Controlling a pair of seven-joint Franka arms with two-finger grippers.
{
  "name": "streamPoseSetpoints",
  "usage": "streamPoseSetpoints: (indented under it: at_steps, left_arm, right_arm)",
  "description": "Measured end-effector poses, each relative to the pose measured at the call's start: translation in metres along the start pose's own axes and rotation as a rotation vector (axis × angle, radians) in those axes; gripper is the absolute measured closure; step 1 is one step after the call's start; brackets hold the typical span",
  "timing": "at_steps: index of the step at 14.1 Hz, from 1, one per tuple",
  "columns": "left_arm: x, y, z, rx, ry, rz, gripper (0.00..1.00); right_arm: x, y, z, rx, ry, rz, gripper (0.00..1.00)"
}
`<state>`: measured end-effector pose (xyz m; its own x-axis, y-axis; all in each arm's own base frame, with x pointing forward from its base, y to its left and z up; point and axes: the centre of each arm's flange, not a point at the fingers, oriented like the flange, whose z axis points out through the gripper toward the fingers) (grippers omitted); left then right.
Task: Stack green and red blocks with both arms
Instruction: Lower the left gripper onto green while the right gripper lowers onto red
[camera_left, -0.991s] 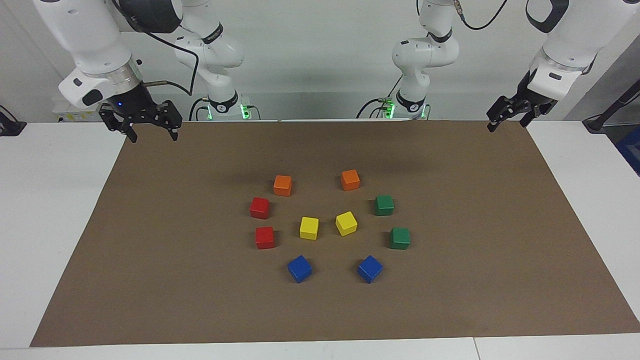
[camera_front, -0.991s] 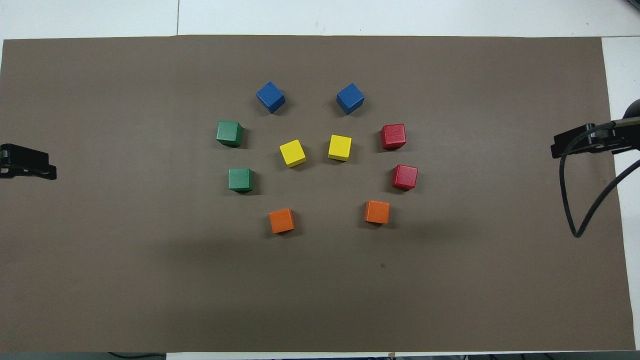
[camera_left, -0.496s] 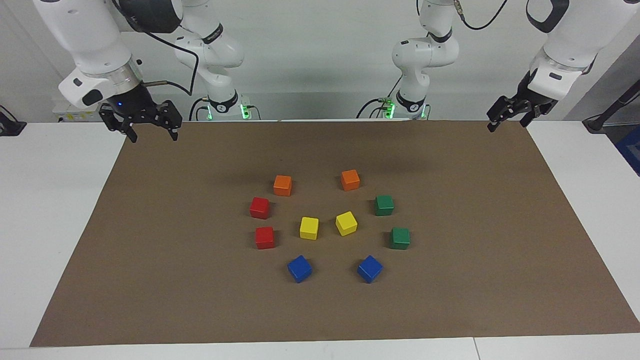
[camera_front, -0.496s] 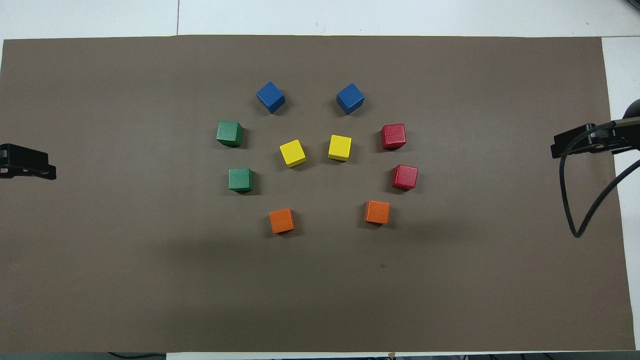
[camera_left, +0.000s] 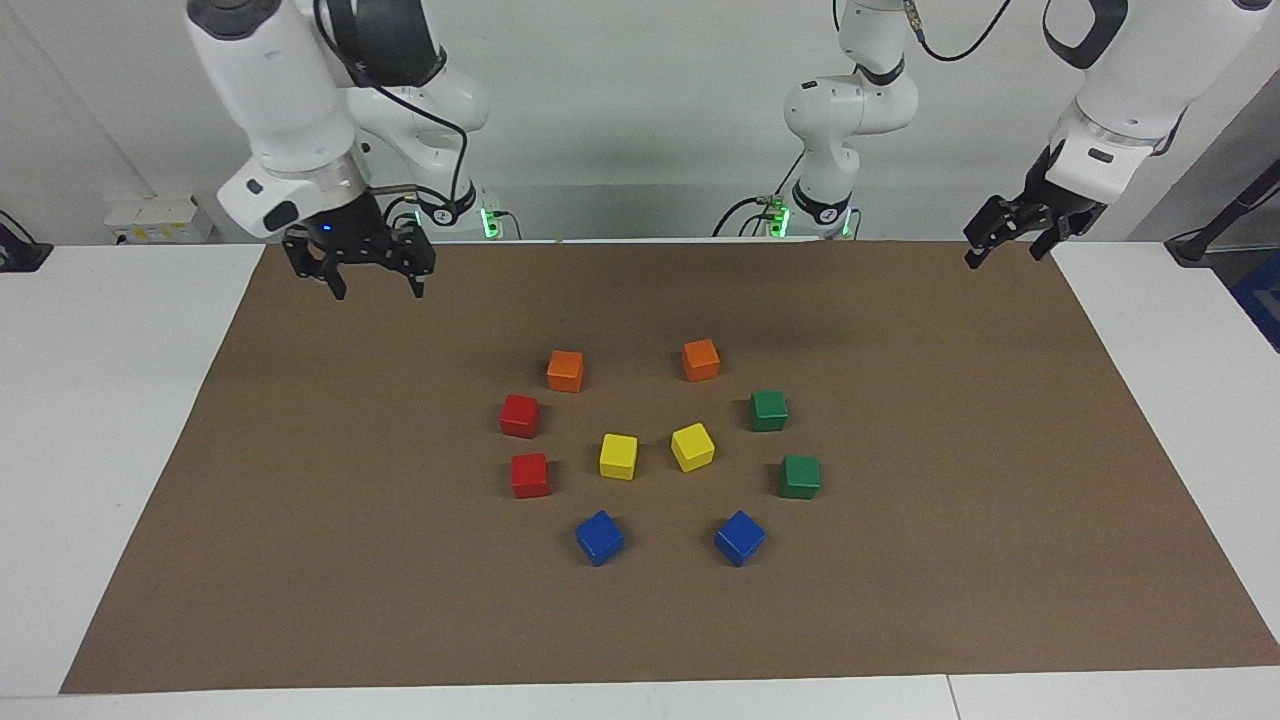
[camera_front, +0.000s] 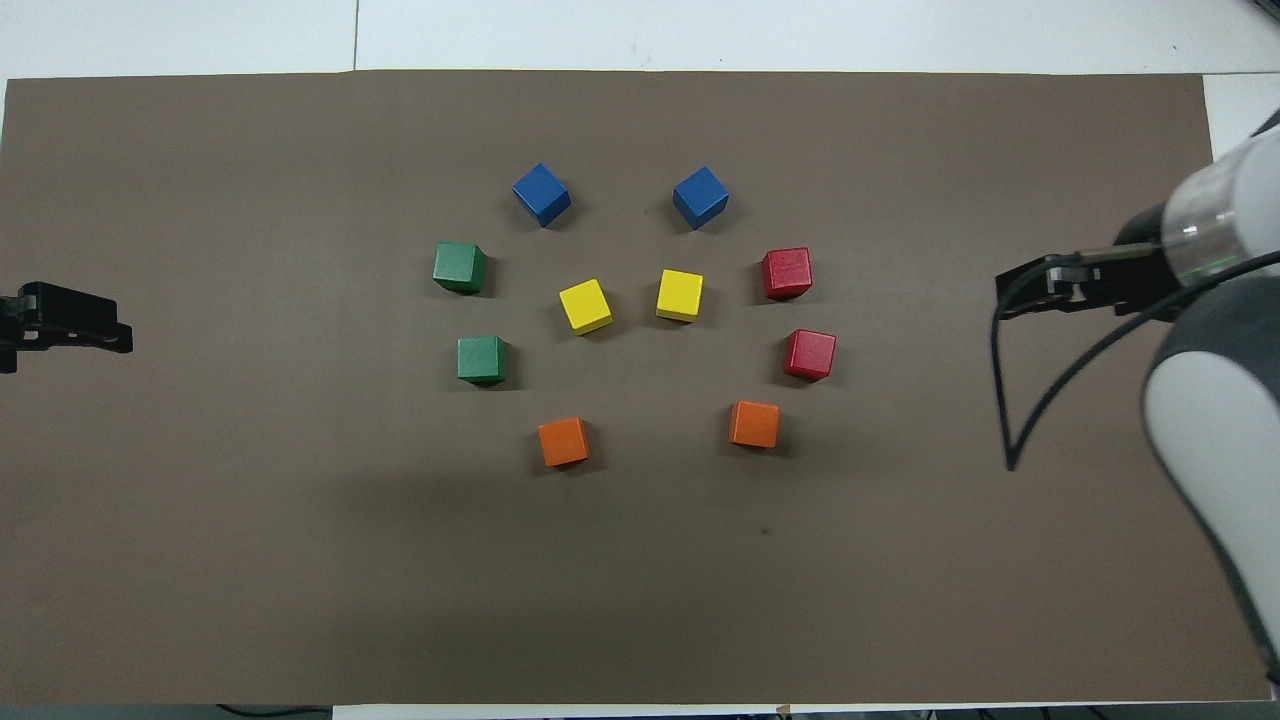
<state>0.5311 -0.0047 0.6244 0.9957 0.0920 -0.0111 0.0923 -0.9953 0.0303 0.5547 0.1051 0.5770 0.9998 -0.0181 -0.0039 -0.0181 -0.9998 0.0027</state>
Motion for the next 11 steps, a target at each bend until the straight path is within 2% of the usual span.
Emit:
streamPoseSetpoints:
  at_steps: [4,8,11]
  left_arm:
    - [0.002,0.011,0.013,-0.006,0.029,0.019,0.0]
    - [-0.013,0.094,0.069,-0.009,0.015,0.158,0.0]
    - [-0.012,0.15,0.128,-0.015,-0.015,0.223,0.0]
  right_arm:
    - [-0.001,-0.061,0.06,-0.001,-0.021,0.073,0.0]
    - [0.003,-0.075,0.124,0.001,-0.03,0.173,0.0]
    - [0.005,-0.075,0.15,-0.002,-0.042,0.222,0.0]
